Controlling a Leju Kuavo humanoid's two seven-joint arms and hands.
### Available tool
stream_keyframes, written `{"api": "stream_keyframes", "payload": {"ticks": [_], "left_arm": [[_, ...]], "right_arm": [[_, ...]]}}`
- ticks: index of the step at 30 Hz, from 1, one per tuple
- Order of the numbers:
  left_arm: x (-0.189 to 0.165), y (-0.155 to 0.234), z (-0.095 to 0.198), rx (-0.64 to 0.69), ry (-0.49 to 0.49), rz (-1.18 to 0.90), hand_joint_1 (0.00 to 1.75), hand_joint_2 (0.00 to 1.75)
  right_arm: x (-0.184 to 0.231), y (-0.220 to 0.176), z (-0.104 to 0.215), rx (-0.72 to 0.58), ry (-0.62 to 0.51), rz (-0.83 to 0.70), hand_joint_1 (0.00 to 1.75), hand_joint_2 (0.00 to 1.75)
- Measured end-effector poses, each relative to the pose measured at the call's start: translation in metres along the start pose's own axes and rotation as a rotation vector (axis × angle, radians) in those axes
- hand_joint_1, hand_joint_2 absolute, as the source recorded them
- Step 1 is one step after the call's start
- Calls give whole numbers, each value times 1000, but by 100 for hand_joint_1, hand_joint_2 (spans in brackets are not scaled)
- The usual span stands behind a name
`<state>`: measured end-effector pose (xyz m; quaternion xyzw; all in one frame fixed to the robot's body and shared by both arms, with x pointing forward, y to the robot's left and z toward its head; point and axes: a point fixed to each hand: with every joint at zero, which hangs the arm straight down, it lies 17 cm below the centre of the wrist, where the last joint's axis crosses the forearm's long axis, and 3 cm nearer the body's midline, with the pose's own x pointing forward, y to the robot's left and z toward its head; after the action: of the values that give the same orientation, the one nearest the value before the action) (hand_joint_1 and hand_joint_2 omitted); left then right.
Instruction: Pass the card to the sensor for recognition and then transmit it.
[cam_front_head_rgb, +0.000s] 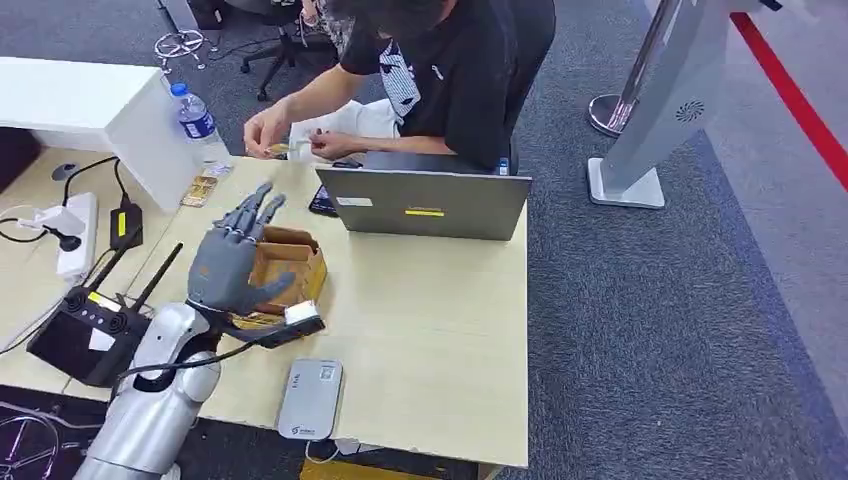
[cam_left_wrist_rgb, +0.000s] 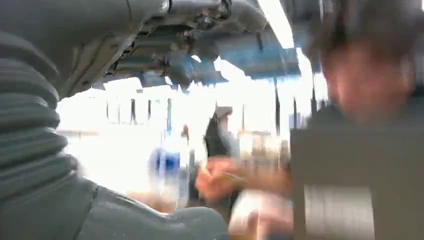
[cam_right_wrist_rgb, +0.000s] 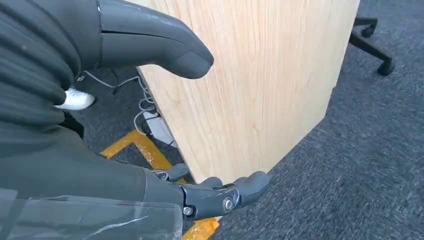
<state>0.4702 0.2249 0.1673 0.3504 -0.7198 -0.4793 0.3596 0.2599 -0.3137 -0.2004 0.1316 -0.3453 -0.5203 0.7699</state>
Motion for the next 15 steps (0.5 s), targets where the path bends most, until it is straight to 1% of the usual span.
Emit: {"api": "stream_keyframes", "payload": {"ticks": [3, 6, 10, 15], "left_arm": [[7, -33, 23, -146, -56, -1, 0, 175], [6, -52, 43, -237, -82, -26, 0, 175], [7, -61, 65, -293, -104, -46, 0, 175], [11, -56, 86, -301, -124, -62, 0, 175]], "right_arm": [[-1, -3, 2, 1, 0, -1, 0, 175], [0, -5, 3, -1, -2, -2, 0, 175], [2, -9, 3, -6, -10, -10, 0, 175], [5, -15, 5, -16, -25, -22, 0, 175]]}}
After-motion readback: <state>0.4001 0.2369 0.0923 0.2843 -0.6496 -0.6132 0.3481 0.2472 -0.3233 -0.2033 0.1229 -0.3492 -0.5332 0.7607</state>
